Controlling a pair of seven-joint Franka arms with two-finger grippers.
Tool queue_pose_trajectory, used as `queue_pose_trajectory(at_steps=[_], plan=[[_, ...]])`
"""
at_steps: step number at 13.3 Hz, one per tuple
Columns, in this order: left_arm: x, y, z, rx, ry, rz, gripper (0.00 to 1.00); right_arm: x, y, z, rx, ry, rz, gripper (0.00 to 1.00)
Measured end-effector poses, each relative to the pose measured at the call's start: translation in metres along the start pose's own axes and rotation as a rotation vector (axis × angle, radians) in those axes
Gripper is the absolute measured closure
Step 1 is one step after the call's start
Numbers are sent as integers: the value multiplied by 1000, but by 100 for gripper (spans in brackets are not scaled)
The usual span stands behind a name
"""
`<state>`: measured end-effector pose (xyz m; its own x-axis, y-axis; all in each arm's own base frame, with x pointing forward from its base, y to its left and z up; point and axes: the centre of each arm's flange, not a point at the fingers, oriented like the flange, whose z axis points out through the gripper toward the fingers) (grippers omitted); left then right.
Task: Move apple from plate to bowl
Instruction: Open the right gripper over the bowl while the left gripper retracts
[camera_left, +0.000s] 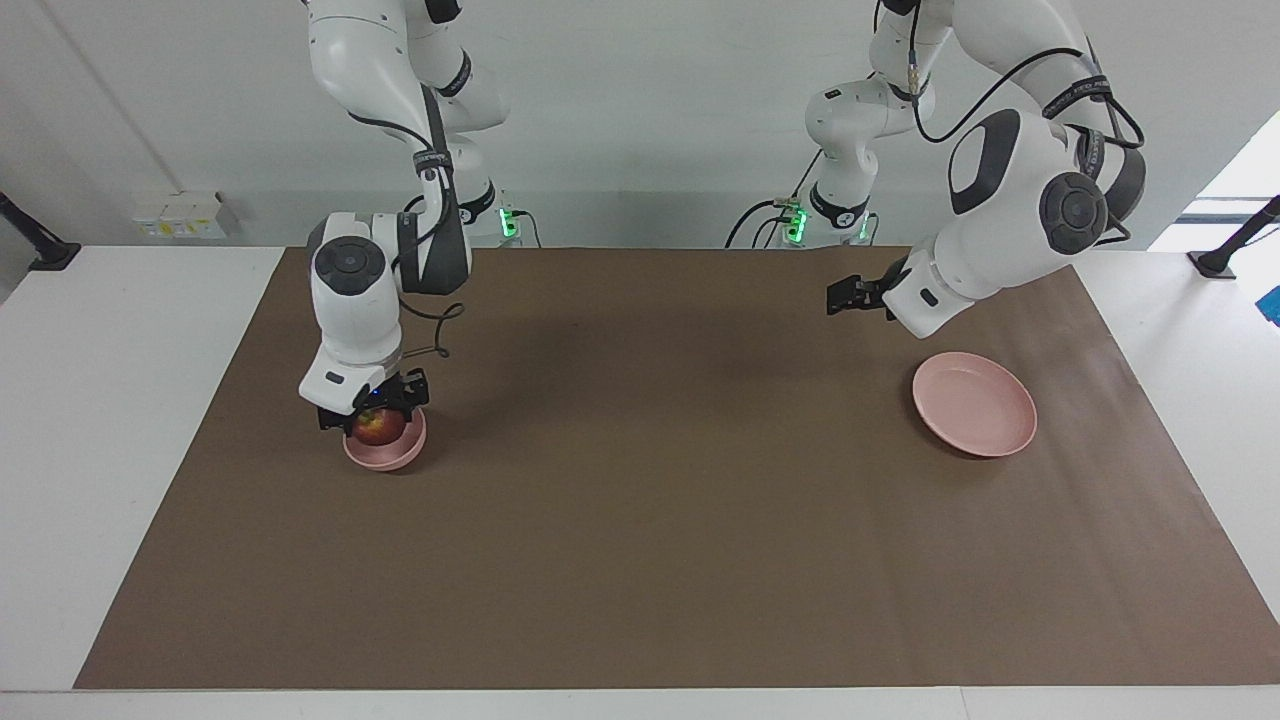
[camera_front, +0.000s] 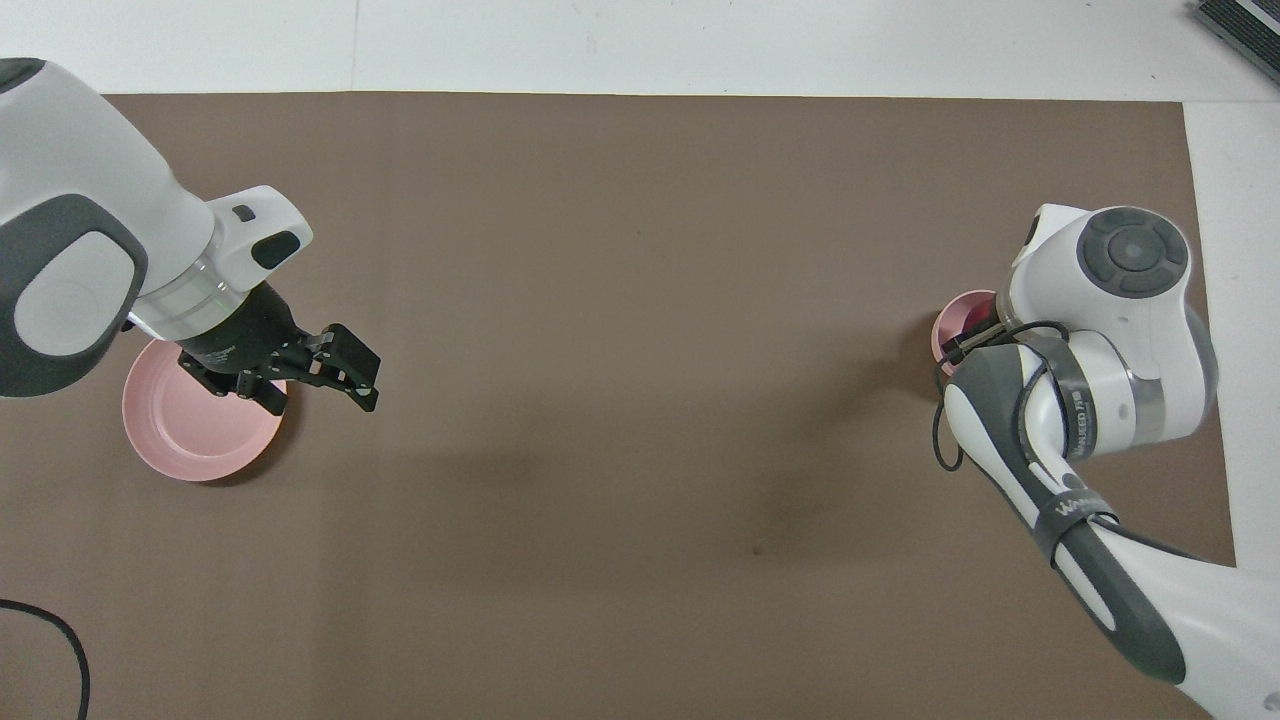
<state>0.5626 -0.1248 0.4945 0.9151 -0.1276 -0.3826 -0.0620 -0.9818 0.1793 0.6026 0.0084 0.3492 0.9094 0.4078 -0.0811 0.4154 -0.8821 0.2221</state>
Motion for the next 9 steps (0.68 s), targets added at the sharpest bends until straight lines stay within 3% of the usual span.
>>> queue_pose_trajectory(at_steps=[5,9], plan=[[0,-42,-10,83,28,51,0,-1,-1,13,4,-12,24,13],[-3,-45,-23,97,93,48,0,1,-4,24,6,-18,31,13]])
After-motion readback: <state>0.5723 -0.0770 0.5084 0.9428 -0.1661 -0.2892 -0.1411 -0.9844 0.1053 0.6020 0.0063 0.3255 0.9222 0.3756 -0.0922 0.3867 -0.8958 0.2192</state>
